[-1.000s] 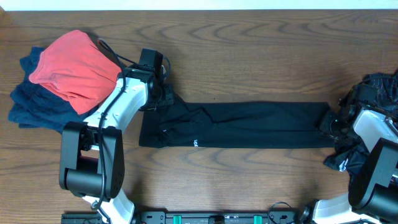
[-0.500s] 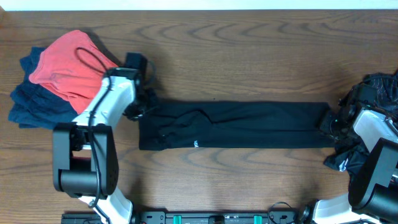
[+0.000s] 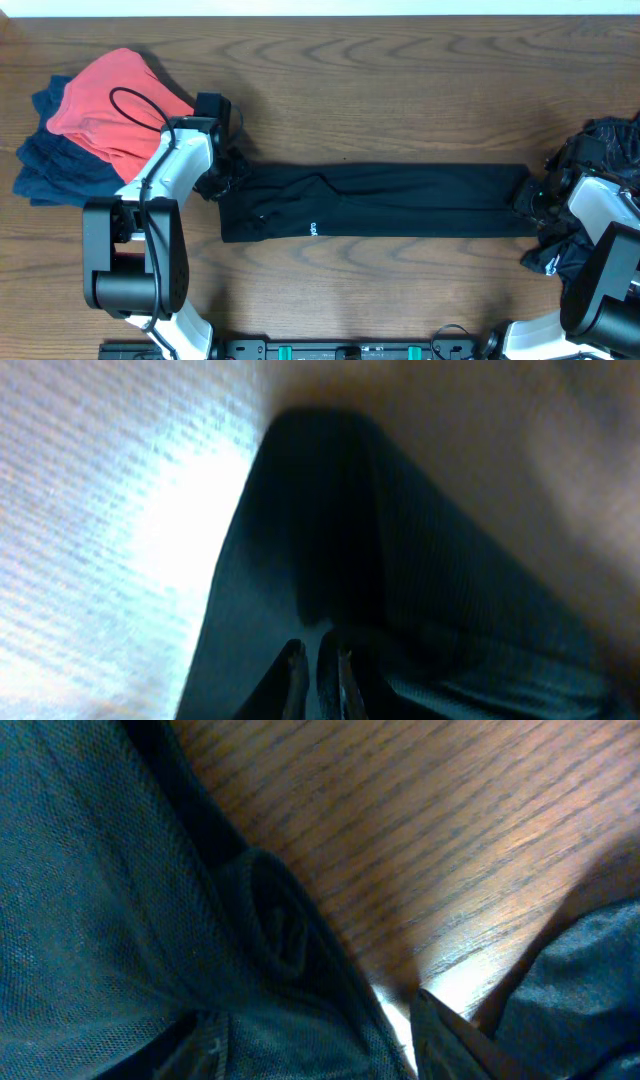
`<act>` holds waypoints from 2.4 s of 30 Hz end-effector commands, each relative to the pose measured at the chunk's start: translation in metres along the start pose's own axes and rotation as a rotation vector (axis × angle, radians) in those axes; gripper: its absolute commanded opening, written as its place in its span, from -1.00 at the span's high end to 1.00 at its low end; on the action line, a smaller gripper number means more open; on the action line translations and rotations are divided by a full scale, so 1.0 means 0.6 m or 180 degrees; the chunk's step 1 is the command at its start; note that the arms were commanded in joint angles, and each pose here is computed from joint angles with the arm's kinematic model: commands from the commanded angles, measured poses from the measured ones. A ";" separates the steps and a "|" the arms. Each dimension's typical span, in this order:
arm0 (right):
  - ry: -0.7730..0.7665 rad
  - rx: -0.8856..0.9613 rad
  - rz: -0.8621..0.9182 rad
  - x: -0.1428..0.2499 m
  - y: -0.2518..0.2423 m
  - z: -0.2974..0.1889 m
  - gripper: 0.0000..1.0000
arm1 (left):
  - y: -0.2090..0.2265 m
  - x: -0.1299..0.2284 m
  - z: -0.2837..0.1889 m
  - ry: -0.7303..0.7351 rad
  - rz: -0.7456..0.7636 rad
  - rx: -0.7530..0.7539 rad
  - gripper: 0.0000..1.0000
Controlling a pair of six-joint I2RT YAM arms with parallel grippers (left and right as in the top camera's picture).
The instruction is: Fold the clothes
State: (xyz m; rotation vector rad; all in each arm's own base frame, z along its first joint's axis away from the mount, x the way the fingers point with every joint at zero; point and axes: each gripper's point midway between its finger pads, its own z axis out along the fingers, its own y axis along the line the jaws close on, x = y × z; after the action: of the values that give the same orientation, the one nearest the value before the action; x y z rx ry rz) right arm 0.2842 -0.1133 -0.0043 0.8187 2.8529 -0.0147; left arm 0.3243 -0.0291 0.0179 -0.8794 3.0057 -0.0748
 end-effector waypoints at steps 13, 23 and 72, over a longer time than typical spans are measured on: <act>-0.0081 -0.0115 0.0053 -0.022 0.006 -0.003 -0.28 | 0.001 -0.010 -0.175 -0.0811 0.0412 0.0377 0.00; -0.0254 -0.0161 -0.0076 -0.058 0.014 -0.020 -0.43 | 0.020 0.016 -0.162 -0.0578 0.0420 0.0228 -0.01; -0.0173 -0.0360 -0.0163 -0.019 0.027 0.011 0.98 | 0.020 0.016 -0.163 -0.0583 0.0417 0.0231 -0.11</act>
State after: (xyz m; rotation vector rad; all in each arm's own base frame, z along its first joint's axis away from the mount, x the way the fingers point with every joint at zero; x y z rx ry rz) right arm 0.3060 -0.1014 -0.0032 0.6471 2.7937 0.1154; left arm 0.3065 -0.0237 0.1146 -0.6432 2.8617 -0.1190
